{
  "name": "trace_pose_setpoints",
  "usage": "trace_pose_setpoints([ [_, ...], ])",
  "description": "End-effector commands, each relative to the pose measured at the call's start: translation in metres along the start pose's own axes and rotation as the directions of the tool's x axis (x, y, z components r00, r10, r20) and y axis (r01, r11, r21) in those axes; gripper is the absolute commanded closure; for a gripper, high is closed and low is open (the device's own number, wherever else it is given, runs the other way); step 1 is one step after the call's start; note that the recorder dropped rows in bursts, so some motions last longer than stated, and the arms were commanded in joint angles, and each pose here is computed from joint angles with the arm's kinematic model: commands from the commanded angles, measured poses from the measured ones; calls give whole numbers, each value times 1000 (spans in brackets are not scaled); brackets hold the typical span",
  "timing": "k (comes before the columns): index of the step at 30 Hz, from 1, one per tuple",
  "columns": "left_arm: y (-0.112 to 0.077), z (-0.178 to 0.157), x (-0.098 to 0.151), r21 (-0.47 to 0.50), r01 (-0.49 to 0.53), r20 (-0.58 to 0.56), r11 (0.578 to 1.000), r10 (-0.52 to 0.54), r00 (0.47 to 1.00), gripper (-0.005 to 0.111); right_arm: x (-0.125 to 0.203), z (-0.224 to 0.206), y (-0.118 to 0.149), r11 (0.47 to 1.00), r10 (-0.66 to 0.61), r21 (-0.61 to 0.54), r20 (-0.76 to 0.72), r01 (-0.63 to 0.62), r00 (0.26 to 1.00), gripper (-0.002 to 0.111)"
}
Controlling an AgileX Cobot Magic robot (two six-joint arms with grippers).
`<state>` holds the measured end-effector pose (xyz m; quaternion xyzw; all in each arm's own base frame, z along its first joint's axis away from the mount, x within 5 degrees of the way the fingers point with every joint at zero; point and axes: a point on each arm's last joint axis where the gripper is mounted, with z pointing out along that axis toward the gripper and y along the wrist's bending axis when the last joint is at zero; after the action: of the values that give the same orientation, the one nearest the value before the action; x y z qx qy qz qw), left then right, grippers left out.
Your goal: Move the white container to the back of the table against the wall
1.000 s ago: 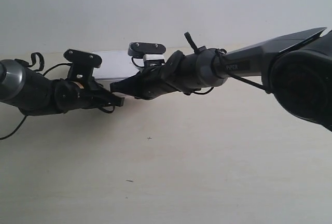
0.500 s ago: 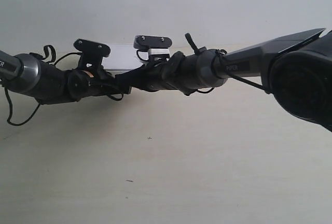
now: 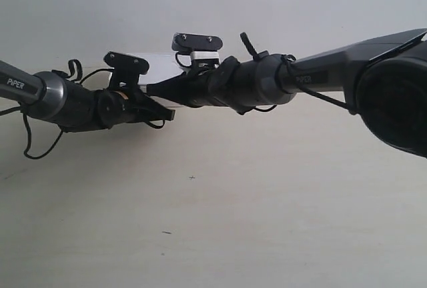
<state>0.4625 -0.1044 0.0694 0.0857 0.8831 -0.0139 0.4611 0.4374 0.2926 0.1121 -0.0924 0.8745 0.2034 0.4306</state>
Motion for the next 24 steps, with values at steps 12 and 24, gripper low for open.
trace_pose_setpoints([
  [12,2,2,-10,-14,-12,63,1000,12,998,107,-27,-25,26,996,-51,-70,36,53,998,108],
  [24,-2,30,-12,0,-3,63,1000,3,998,107,-49,-47,42,990,-84,-108,88,93,993,108],
])
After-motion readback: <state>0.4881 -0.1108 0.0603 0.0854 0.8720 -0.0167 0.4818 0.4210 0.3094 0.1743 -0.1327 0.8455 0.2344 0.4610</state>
